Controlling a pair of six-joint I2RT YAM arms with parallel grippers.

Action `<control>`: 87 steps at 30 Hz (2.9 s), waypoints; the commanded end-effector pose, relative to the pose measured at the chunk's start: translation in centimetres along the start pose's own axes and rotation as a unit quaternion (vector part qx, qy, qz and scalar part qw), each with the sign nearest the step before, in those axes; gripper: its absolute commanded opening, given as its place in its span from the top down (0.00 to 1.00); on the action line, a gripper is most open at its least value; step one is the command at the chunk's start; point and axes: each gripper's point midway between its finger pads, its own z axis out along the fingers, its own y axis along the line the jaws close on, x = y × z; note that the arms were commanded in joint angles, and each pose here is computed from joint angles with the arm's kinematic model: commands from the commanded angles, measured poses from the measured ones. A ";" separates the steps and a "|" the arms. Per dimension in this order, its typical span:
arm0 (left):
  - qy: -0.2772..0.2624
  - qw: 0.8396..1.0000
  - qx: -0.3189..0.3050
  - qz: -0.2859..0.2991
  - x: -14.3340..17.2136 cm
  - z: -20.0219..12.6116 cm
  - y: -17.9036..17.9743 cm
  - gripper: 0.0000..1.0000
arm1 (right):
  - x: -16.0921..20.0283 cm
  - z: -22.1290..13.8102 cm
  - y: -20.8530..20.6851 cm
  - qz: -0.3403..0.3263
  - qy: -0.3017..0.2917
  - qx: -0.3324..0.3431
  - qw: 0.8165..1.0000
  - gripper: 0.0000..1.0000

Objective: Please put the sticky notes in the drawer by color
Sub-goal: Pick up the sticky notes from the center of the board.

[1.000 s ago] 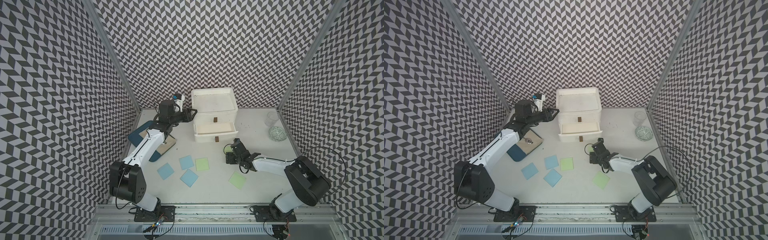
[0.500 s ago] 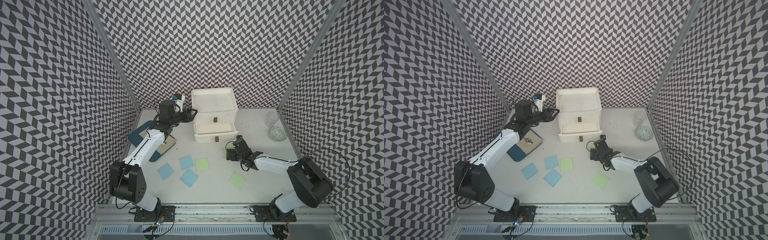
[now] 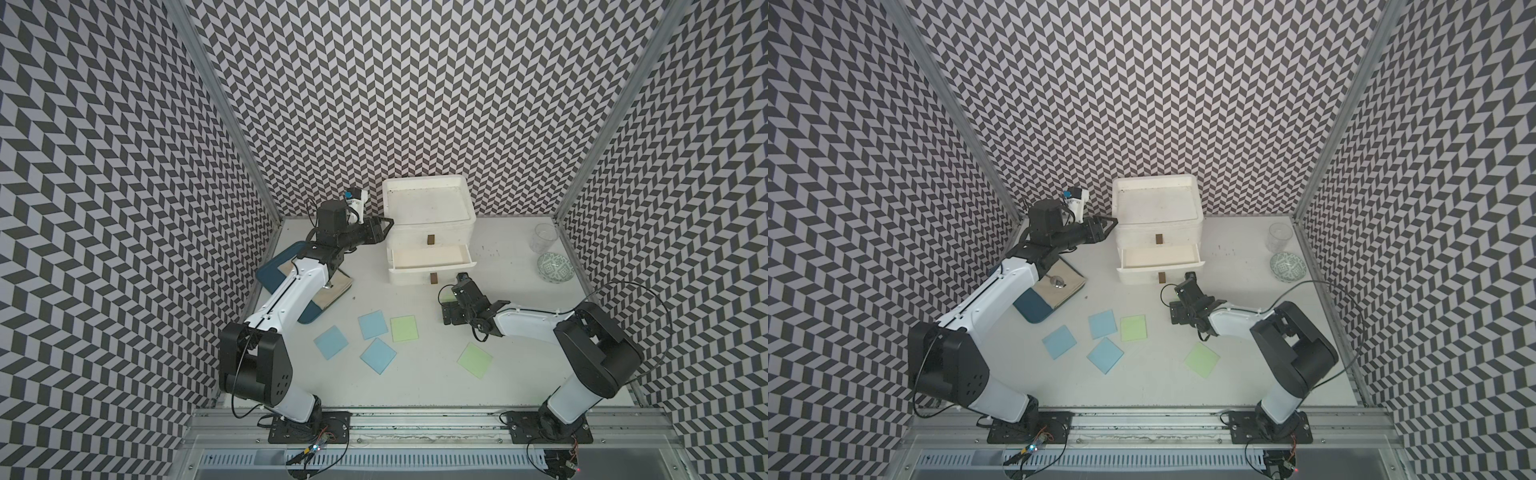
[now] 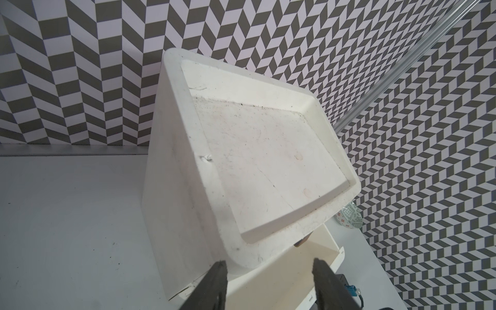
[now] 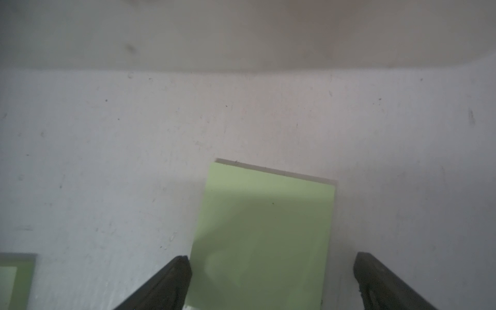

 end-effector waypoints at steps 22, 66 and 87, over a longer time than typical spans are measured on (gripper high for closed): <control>-0.003 1.000 0.008 0.000 0.0 0.2 0.1 0.45 | 1.4 0.3 1.0 0.014 0.015 0.056 0.998 0.01; -0.006 1.000 0.012 0.001 -0.1 0.0 -0.2 0.45 | 2.2 -0.7 0.2 0.015 0.013 0.021 1.000 0.35; 0.046 0.963 0.259 0.063 3.4 0.3 -13.5 0.45 | -12.7 -23.4 2.1 0.031 -0.333 -0.181 0.925 0.28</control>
